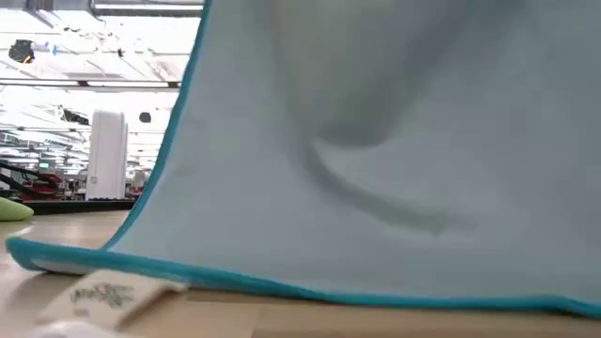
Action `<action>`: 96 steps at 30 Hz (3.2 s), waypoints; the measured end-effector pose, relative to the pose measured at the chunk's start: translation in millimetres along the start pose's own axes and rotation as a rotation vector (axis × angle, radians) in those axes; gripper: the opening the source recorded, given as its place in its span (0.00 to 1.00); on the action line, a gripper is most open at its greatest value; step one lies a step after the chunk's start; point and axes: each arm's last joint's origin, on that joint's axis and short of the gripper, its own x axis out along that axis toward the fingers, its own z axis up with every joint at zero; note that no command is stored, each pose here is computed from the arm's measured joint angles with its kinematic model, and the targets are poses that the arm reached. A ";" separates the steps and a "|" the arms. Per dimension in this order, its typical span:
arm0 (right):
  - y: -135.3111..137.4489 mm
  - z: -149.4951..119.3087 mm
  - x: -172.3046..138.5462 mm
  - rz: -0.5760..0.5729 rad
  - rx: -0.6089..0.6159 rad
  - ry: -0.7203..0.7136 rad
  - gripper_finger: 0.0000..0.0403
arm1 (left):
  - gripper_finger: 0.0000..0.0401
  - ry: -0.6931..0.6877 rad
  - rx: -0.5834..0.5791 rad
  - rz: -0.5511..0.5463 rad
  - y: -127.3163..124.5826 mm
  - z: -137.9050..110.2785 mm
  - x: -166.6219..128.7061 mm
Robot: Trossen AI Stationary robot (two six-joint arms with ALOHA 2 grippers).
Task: Roll microfiber towels into tight, uniform cylinder then place into a basket
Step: Roll the blue microfiber cloth
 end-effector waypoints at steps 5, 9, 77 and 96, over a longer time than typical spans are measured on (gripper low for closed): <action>28.5 -4.4 -17.6 0.206 -0.019 -0.031 0.04 | 0.00 -0.068 0.129 -0.117 -13.8 -4.2 -33.8; 48.2 4.0 -36.5 0.368 -0.053 -0.161 0.03 | 0.00 -0.196 0.100 -0.144 -16.4 -0.8 -64.3; -69.8 -153.2 211.4 -0.147 -0.209 0.384 0.29 | 0.38 0.409 -0.023 -0.290 -32.5 -84.1 187.5; -122.9 -157.0 284.9 -0.085 0.054 0.290 0.18 | 0.38 0.189 -0.094 -0.391 -41.0 -59.5 193.5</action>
